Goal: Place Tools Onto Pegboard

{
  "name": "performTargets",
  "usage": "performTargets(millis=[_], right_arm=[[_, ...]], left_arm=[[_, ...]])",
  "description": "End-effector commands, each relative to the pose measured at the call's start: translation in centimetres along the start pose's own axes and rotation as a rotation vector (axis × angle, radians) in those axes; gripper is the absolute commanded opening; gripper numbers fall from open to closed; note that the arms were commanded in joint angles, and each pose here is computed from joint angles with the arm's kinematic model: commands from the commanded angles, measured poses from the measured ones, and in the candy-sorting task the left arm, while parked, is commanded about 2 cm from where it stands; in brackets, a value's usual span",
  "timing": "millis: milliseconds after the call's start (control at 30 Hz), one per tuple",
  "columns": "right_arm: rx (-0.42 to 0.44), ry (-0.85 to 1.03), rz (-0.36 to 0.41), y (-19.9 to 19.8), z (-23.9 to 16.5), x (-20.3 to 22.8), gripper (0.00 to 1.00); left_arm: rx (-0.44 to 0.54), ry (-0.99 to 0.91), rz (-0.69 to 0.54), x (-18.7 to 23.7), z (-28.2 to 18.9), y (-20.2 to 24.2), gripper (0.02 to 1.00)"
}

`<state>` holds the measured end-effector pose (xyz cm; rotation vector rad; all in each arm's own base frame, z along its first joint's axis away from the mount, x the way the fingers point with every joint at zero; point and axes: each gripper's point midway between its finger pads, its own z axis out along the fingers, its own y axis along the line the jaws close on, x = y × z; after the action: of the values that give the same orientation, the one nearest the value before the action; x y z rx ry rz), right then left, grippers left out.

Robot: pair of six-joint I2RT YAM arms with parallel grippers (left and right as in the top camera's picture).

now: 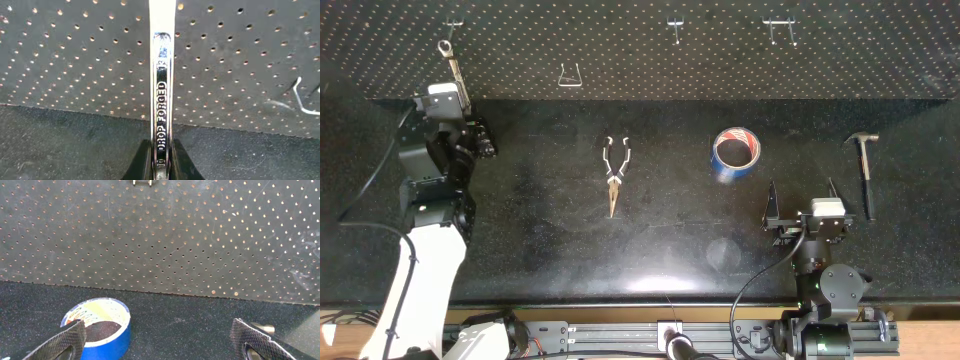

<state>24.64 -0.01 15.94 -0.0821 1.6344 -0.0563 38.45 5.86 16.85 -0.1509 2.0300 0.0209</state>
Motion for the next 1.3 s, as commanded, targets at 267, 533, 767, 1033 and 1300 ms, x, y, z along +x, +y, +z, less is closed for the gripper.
performTargets(millis=[267,533,767,1033,1300], right_arm=[[0.011,0.001,-0.006,-0.2,0.0,0.1,0.947],[0.011,0.001,-0.006,-0.2,0.0,0.1,0.947],[0.011,0.001,-0.006,-0.2,0.0,0.1,0.947],[0.011,0.001,-0.006,-0.2,0.0,0.1,0.947],[0.011,0.001,-0.006,-0.2,0.0,0.1,0.947]], left_arm=[[-0.028,0.012,0.032,-2.7,4.1,0.8,0.123],[0.045,0.211,0.056,1.2,0.9,-2.7,0.996],[0.18,0.921,-0.072,6.9,-13.3,-20.4,0.993],[-0.058,1.162,-0.057,14.2,-7.1,-21.3,0.993],[0.004,1.117,0.138,14.4,-0.6,-21.2,0.993]])
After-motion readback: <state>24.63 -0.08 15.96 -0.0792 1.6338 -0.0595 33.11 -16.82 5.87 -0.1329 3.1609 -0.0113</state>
